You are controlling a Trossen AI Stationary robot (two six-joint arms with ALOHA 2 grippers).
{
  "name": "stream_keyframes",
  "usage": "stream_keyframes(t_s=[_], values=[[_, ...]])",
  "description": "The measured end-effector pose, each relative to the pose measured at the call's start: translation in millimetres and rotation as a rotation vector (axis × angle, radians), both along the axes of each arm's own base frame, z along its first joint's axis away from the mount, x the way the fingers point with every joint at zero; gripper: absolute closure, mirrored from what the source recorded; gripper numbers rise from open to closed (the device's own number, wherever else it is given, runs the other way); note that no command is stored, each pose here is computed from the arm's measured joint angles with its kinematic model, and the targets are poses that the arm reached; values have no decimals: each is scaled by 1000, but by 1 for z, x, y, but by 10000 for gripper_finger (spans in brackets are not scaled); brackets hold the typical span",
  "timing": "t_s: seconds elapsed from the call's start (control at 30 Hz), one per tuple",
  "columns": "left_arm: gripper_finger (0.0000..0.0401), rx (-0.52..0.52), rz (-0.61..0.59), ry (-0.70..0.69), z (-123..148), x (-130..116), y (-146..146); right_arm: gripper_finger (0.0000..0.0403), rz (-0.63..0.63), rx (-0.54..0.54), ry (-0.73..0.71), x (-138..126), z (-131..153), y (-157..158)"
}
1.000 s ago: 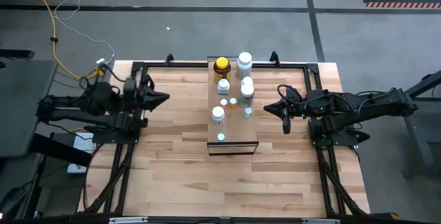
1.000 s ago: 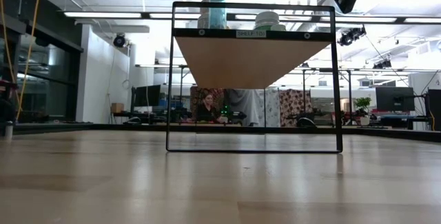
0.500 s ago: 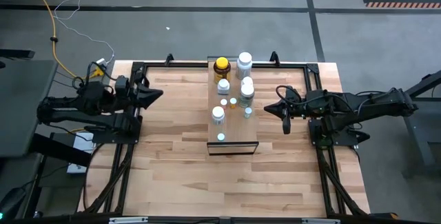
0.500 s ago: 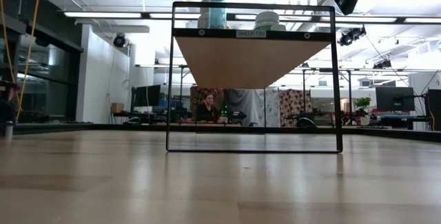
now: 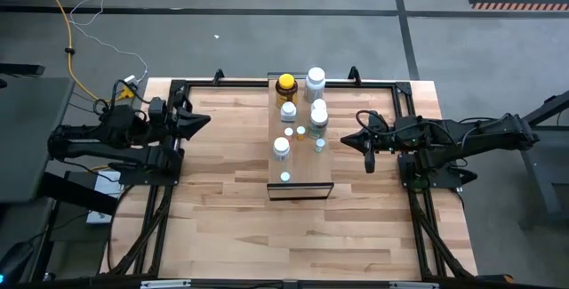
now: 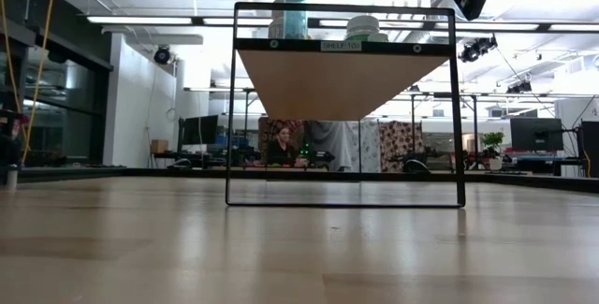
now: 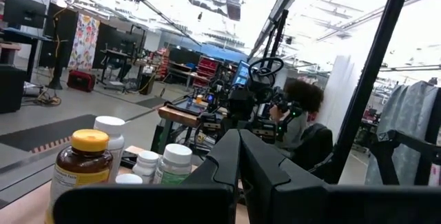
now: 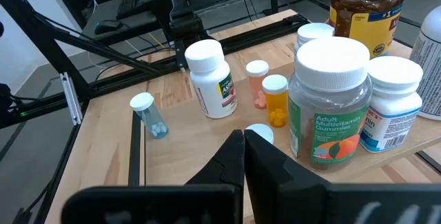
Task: Pick and place medicine bottles onto shelf by color
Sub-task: Return to Home Position
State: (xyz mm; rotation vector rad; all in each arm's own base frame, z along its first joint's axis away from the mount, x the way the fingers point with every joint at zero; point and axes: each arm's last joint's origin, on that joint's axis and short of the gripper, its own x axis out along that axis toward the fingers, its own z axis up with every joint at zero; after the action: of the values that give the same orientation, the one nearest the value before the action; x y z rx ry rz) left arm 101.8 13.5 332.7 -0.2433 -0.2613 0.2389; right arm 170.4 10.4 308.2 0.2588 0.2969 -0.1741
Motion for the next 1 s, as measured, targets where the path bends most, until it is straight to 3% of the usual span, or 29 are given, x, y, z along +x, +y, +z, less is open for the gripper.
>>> stream_keyframes(t_s=[0.27, 0.57, 0.7, 1.0], values=[[401, 54, 8, 42, -3, 1, 0, 403, 0, 0, 0, 0, 0, 0], [401, 36, -164, 53, -5, -5, -5, 403, -16, 48, -6, 0, 0, 0], [401, 40, -158, 30, -24, -12, -6, 403, -16, 49, -6, 0, 0, 0], [401, 9, -151, -188, -76, -21, -6, 403, -16, 48, -3, 0, 0, 0]])
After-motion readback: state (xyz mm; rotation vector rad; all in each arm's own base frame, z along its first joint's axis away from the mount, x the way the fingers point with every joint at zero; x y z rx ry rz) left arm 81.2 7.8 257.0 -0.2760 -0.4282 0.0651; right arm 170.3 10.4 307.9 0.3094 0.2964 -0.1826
